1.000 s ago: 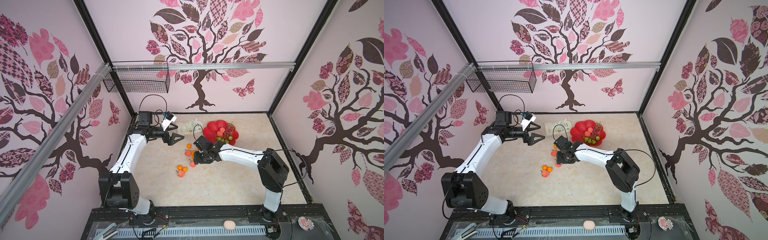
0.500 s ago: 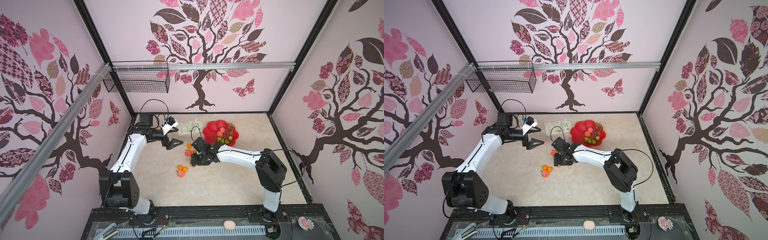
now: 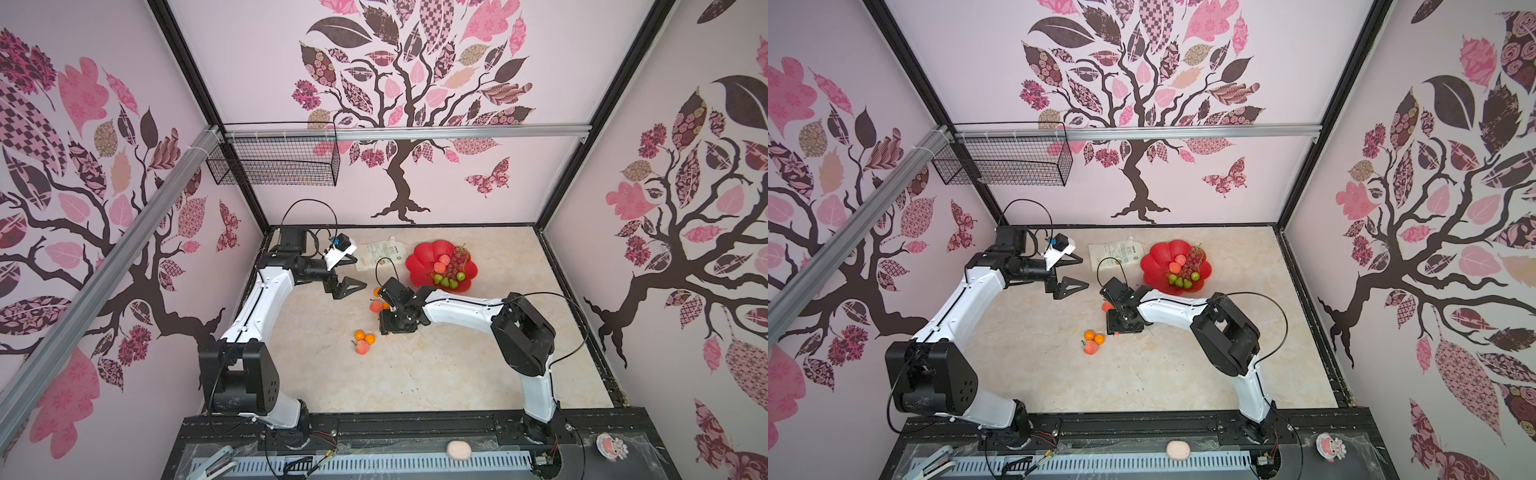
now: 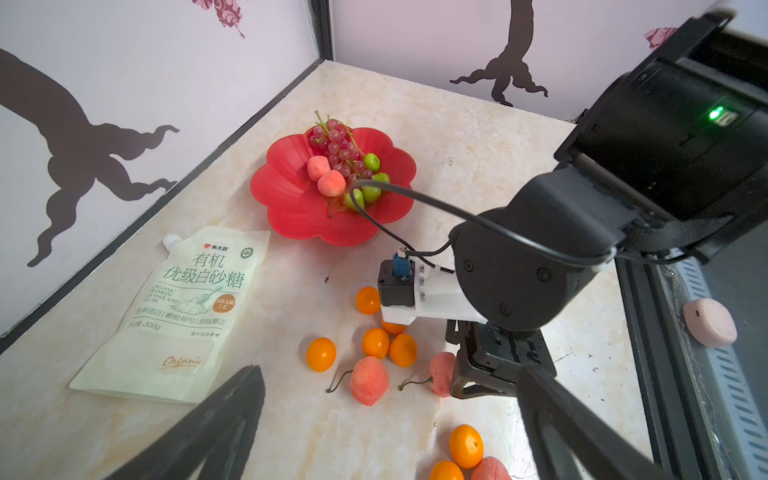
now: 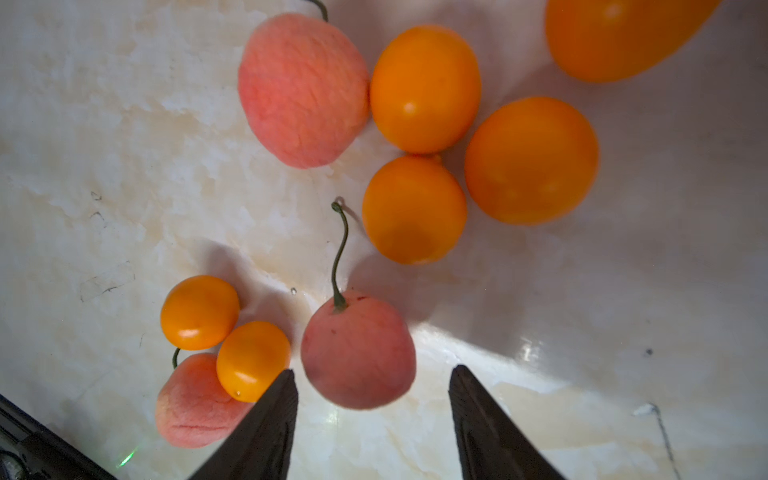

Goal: Place and organize the fake fruits in the fruit bowl
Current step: 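Move the right gripper over the stemmed pink peach while the left arm draws back, then lower the right gripper and close it on the stemmed pink peach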

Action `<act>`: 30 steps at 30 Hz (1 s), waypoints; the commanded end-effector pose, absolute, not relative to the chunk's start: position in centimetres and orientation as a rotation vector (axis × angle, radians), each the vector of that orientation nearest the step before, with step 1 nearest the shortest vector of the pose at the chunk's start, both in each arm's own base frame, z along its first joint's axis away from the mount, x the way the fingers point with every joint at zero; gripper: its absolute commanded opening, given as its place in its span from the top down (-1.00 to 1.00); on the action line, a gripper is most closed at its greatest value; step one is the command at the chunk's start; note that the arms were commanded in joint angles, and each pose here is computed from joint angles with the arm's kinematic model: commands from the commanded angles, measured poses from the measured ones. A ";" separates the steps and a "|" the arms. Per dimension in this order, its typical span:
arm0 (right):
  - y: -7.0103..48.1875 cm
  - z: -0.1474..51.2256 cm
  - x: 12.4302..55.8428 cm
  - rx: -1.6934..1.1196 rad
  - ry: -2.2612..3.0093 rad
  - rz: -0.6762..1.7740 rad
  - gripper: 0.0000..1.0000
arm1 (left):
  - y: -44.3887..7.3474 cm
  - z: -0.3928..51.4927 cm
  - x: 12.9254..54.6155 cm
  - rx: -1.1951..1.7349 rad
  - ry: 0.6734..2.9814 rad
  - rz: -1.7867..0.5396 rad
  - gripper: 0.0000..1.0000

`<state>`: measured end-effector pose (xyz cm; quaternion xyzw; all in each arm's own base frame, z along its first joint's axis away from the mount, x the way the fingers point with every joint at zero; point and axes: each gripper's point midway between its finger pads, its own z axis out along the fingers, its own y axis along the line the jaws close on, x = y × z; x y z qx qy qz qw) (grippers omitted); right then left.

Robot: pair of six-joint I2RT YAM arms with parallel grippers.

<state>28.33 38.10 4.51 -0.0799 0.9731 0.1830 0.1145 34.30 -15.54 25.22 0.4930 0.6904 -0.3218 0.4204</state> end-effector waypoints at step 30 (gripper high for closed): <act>38.2 1.2 29.5 -0.316 2.885 0.368 -0.10 | -16.3 25.3 33.7 1.213 1.682 -0.924 -0.96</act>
